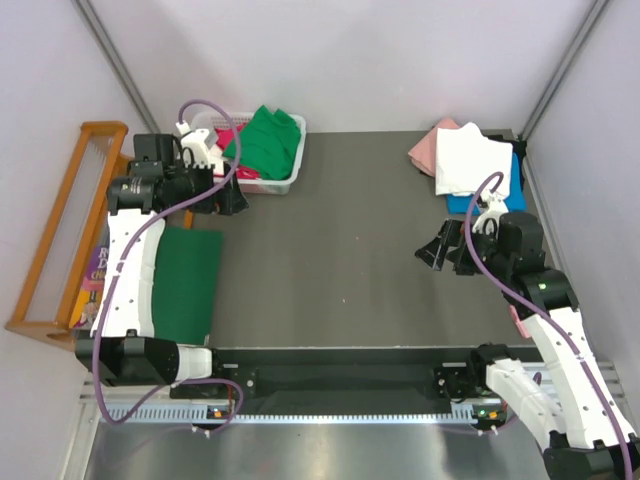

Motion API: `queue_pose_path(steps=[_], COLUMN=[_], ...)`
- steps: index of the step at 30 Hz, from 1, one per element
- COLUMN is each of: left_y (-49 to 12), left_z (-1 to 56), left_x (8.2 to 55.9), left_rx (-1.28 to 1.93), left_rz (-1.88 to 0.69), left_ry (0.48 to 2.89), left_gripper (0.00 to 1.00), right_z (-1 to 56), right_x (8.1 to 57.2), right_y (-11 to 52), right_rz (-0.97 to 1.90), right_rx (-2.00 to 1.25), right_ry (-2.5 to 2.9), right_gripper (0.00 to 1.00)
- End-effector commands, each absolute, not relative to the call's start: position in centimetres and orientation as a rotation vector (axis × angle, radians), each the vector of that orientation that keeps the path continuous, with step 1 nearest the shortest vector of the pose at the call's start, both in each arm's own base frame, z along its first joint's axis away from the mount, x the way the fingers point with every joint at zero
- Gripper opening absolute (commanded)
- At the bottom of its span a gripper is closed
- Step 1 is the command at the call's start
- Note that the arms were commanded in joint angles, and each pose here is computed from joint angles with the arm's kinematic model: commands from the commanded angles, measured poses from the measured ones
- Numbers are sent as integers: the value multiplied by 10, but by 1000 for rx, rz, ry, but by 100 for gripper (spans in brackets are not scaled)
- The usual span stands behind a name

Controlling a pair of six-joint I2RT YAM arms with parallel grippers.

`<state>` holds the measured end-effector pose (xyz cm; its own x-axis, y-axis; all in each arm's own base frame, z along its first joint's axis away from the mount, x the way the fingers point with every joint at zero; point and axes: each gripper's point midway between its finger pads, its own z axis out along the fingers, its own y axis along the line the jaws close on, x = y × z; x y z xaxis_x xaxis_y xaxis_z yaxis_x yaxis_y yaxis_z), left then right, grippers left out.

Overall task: Fold and stack the t-shirts
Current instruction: Grab the tshirt from the pile

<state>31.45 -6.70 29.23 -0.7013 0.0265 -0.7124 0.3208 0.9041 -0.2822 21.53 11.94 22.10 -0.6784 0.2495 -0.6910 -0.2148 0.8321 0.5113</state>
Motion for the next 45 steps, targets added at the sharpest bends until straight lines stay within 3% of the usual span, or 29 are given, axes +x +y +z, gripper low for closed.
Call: queue_pose_path(steps=[1,9,25,34,45], left_y=[-64,-59,-29,-5,-4], left_z=[300,306,241,197,168], left_x=[323,377,555,591,595], left_rx=[244,196,19,-41,-24], left_rz=[-467,-441,-312,-300,-355], left_ry=[2244,2227,2276,2280,2304], left_gripper=[99,99,99,99,99], right_z=[224,213,205,198,205], right_x=[219,221,230,231,230], right_y=[124,123,118,119,123], right_rz=[756,742,685,686,719], right_rx=[4,9,-20,-34,-42], right_ry=[2173,2189,2197,2203,2175], right_gripper=[100,100,100,100,98])
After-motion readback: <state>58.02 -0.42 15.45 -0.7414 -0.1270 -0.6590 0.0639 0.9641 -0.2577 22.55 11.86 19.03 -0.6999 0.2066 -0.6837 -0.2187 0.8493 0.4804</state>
